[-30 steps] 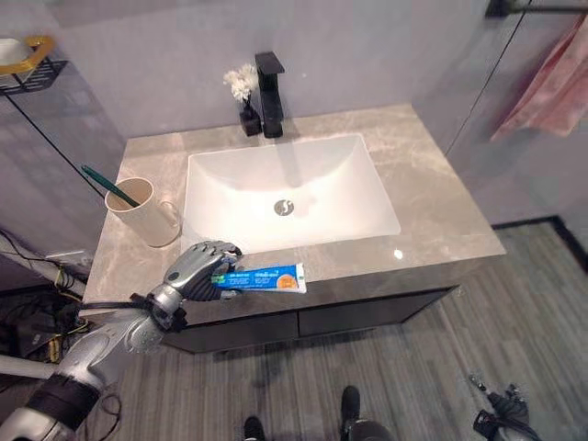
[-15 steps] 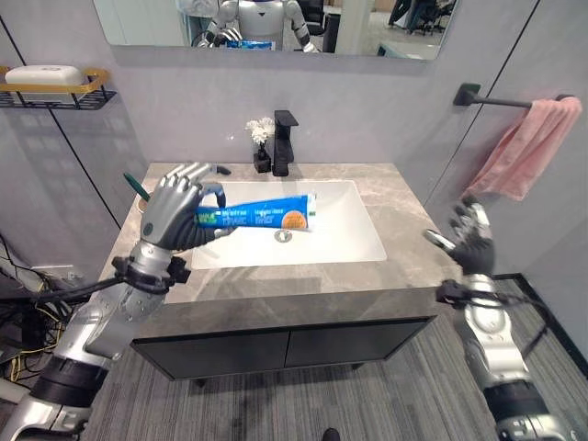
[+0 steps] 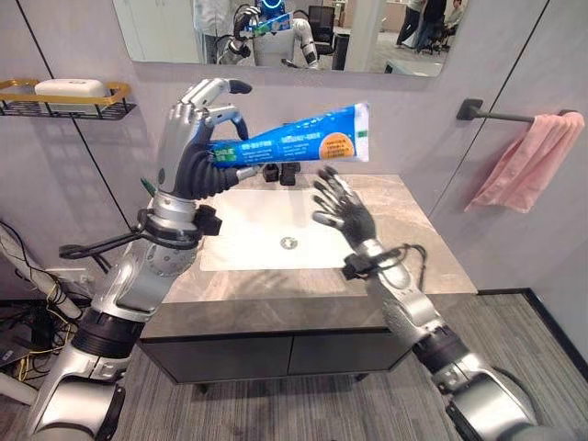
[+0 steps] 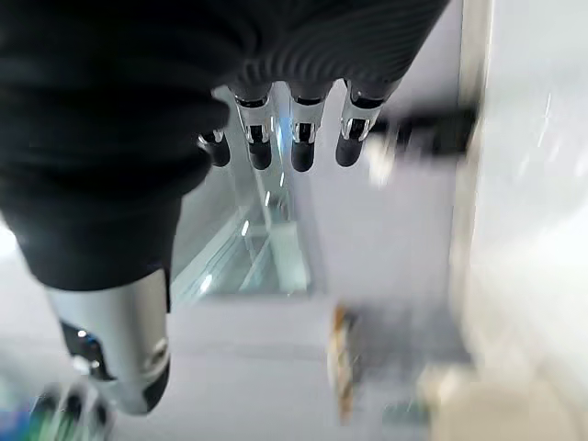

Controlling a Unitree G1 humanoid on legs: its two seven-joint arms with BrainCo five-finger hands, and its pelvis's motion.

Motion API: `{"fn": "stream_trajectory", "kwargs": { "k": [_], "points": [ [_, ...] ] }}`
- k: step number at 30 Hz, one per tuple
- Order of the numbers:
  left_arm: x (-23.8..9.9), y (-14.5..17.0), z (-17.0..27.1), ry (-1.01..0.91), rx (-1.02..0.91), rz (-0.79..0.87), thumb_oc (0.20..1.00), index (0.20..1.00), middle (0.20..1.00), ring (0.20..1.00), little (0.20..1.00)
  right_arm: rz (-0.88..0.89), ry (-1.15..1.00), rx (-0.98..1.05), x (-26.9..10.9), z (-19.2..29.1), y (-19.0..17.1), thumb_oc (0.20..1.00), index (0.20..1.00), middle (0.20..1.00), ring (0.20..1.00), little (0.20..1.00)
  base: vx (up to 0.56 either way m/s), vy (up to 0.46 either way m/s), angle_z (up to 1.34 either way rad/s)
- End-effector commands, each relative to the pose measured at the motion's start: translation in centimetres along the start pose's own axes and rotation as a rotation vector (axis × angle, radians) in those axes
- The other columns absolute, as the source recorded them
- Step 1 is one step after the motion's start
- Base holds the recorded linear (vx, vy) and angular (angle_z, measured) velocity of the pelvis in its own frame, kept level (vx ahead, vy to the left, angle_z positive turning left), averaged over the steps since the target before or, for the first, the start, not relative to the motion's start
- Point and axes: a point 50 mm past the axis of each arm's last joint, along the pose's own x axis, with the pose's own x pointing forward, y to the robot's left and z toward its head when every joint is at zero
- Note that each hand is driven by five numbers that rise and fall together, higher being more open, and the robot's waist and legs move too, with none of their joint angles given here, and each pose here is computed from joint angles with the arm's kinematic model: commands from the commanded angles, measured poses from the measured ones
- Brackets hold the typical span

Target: Put brush and paste in cup on sink, flatten towel.

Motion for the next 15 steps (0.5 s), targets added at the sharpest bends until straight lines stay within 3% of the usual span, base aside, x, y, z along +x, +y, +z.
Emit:
{"fn": "stream_trajectory", "kwargs": {
  "k": [1,15],
  "points": [
    [2.1,1.0,0.8,-0.062,-0.030,0.054,0.200,0.200,0.200,0.200,0.200,0.131,-0.271,0.070,3.6,6.2,2.6,1.000,1.000,1.000,1.000,1.000,0.02,-0.014,0.23],
    [-2.0,0.2,2.3,-0.048,-0.118,-0.041,0.200,0.200,0.200,0.200,0.200,0.132,-0.549,0.257,4.4,11.1,4.7,1.000,1.000,1.000,1.000,1.000,0.00,-0.007,0.13]
  ]
}}
